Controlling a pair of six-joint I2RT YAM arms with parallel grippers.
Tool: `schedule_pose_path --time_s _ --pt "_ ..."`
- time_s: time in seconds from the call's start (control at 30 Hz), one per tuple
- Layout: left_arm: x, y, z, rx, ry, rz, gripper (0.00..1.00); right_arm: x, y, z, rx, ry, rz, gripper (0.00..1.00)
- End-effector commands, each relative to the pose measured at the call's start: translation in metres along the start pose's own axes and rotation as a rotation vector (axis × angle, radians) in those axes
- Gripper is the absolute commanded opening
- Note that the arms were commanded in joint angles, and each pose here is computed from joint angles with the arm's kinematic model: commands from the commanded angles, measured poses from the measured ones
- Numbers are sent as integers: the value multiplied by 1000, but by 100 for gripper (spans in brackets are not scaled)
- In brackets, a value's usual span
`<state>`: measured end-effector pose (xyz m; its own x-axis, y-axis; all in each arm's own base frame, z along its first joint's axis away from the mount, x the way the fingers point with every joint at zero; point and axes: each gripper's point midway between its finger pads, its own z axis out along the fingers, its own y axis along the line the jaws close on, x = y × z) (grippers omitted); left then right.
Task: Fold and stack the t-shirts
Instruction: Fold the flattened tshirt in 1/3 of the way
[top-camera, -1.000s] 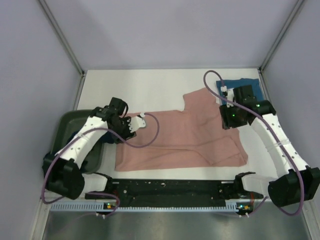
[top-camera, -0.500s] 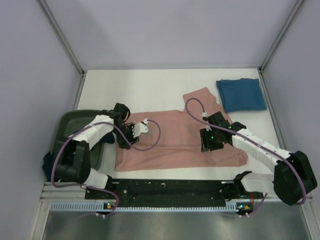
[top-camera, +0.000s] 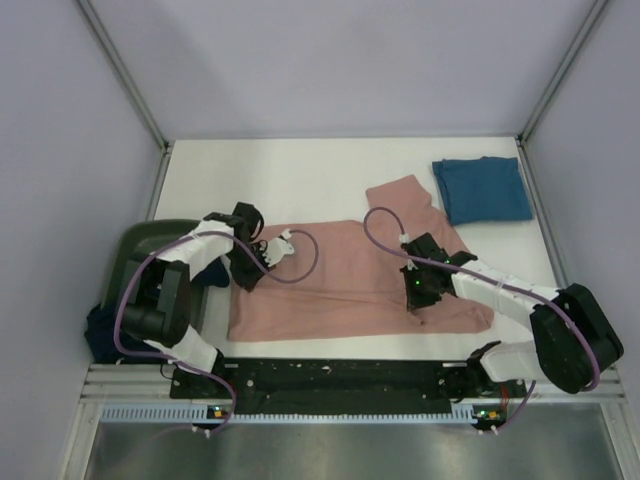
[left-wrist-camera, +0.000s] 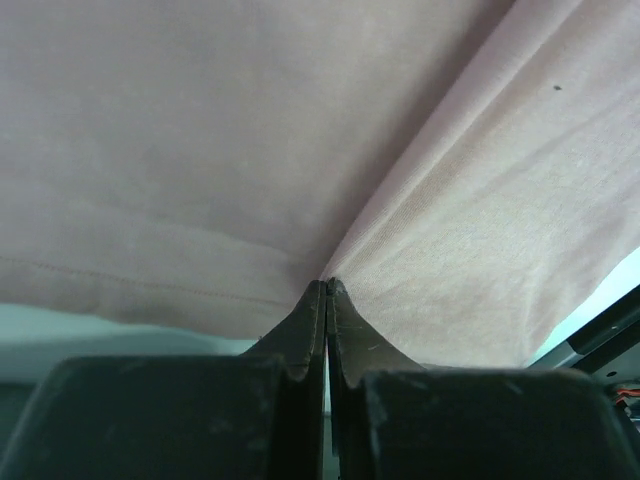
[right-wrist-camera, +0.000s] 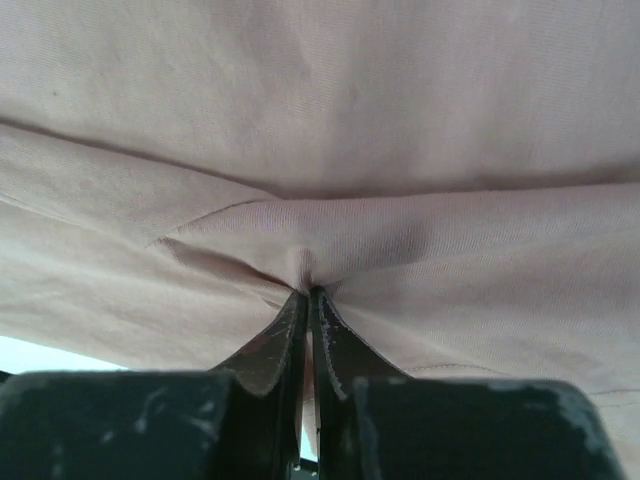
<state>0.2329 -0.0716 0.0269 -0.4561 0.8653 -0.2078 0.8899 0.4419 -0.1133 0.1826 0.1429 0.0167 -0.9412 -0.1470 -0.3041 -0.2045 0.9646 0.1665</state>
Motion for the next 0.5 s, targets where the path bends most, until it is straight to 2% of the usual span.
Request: schedule_pose_path --time_s 0.0,0.13,0.2,0.23,0.3,0.4,0.47 --pt "10 12 -16 -74 99 -154 0 -13 4 6 13 -42 -19 0" --pt "12 17 -33 -121 144 -242 0 -28 5 -2 23 -97 -25 0" --pt "12 23 -36 -169 145 -265 0 -30 3 -1 39 -98 -26 0" --pt "21 34 -39 -235 185 -268 0 -30 0 1 45 -92 -25 0" --pt "28 48 -34 -311 217 -272 0 -28 0 6 39 -76 -25 0" --pt "36 52 -12 -314 269 -270 2 -29 3 13 23 -70 -22 0" --pt "27 55 -1 -314 234 -257 4 -32 5 14 14 -81 -8 0"
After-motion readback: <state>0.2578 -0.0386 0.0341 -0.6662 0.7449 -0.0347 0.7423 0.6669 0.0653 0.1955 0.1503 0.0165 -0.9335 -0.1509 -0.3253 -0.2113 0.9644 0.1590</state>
